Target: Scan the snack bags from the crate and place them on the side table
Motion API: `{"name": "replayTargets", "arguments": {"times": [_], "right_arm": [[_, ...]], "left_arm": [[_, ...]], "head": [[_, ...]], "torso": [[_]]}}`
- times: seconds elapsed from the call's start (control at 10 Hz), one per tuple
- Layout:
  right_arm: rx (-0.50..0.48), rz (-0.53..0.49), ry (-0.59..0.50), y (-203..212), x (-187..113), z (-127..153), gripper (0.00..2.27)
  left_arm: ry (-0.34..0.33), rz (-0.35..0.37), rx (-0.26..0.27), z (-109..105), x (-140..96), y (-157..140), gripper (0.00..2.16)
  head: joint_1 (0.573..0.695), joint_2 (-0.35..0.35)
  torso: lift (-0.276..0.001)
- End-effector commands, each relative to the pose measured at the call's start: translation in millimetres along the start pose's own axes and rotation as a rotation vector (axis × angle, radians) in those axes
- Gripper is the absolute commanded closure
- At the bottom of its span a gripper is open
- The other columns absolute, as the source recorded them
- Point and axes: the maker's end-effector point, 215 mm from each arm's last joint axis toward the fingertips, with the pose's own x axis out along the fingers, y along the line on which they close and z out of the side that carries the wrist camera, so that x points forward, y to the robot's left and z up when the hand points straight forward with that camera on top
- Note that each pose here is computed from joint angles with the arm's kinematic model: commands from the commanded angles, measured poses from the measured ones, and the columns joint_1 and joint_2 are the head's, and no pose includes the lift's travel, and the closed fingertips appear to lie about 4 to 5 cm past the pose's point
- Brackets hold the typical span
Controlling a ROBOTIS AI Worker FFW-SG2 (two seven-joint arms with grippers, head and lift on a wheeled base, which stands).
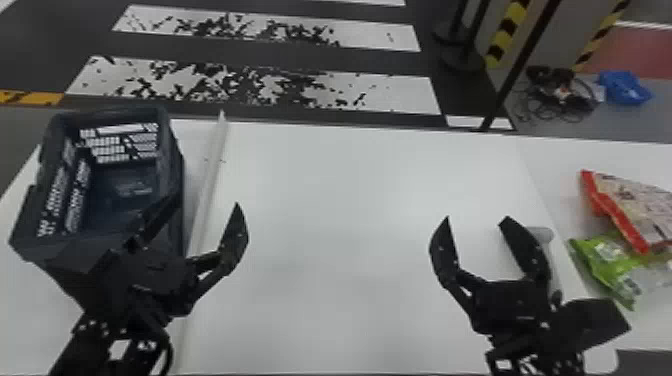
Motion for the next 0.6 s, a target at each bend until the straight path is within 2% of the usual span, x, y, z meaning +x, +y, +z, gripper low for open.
{"name": "replayTargets", "arguments": {"times": [0.0, 0.5], "right_arm": [[0.001, 0.001, 0.002, 0.7, -0.2, -1.2, 0.04], [0.002, 0.001, 0.002, 0.6, 0.6, -1.7, 0.04]], "left_arm": [[0.003, 0.002, -0.005, -2.5, 0.4, -0.2, 0.09], [0.005, 0.002, -0.016, -4.7, 2.9, 0.3, 0.09]], "head": [[0.695, -0.091], [0.695, -0.092]], "torso": [[-0.095], [-0.095]]}}
